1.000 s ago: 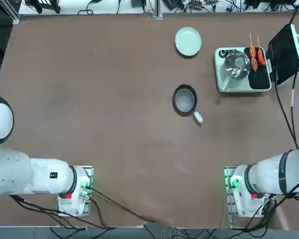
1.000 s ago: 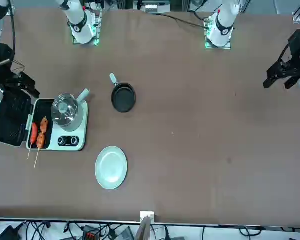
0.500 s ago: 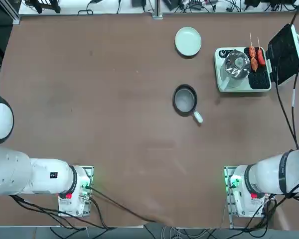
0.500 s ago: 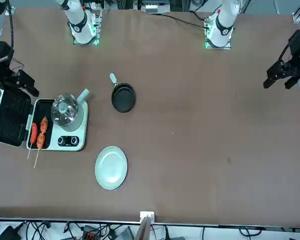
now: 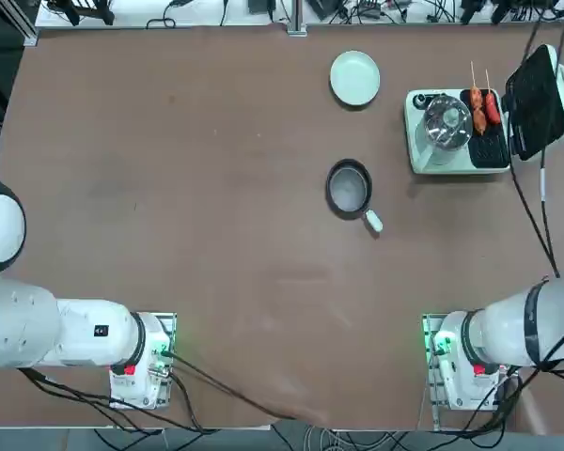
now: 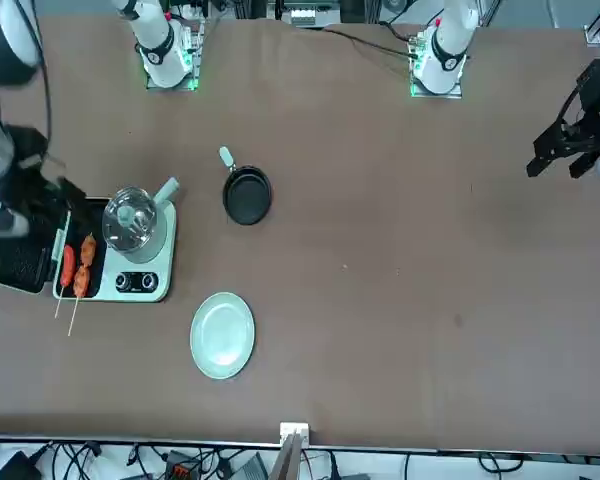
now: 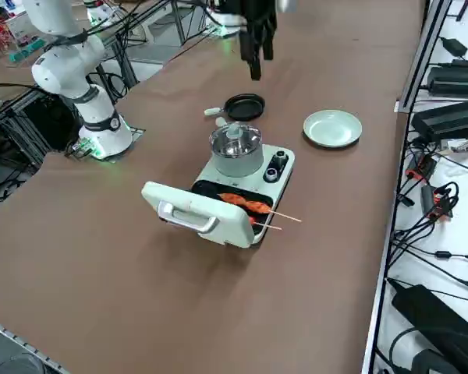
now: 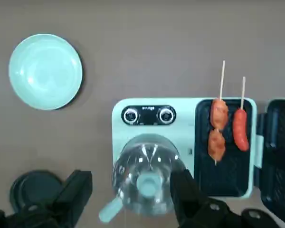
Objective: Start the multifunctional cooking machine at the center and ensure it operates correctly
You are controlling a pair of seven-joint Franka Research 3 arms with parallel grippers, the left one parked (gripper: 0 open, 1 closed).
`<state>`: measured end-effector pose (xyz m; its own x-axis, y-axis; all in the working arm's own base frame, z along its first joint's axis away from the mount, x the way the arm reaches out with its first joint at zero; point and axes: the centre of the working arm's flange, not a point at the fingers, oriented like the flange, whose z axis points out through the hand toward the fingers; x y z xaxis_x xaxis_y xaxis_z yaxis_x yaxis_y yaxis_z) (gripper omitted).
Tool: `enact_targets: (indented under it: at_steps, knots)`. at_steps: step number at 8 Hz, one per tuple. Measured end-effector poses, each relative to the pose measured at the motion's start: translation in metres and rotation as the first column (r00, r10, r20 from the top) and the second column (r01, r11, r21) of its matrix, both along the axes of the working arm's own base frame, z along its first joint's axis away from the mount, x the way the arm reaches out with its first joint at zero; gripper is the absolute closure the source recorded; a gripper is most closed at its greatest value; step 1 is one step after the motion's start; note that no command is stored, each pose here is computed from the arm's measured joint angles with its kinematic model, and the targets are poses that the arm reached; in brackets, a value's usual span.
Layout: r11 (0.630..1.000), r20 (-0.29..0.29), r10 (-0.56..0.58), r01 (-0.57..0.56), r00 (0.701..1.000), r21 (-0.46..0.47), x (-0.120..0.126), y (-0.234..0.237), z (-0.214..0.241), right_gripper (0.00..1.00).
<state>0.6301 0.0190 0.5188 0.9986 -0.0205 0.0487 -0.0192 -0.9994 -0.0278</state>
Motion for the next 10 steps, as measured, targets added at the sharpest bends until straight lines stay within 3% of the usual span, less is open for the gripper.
enact_targets:
  at_steps: [2, 4, 7, 10]
  knots:
    - [1.000, 0.016, -0.019, 0.019, 1.000, -0.004, 0.024, 0.000, -0.064, 0.02]
    - [0.994, 0.023, -0.105, 0.105, 0.994, -0.002, 0.035, 0.001, -0.122, 0.06]
    - [0.981, -0.023, -0.195, 0.195, 0.981, -0.010, 0.041, 0.015, -0.187, 0.20]
    - [0.967, -0.032, -0.253, 0.253, 0.967, -0.014, 0.039, 0.035, -0.221, 0.25]
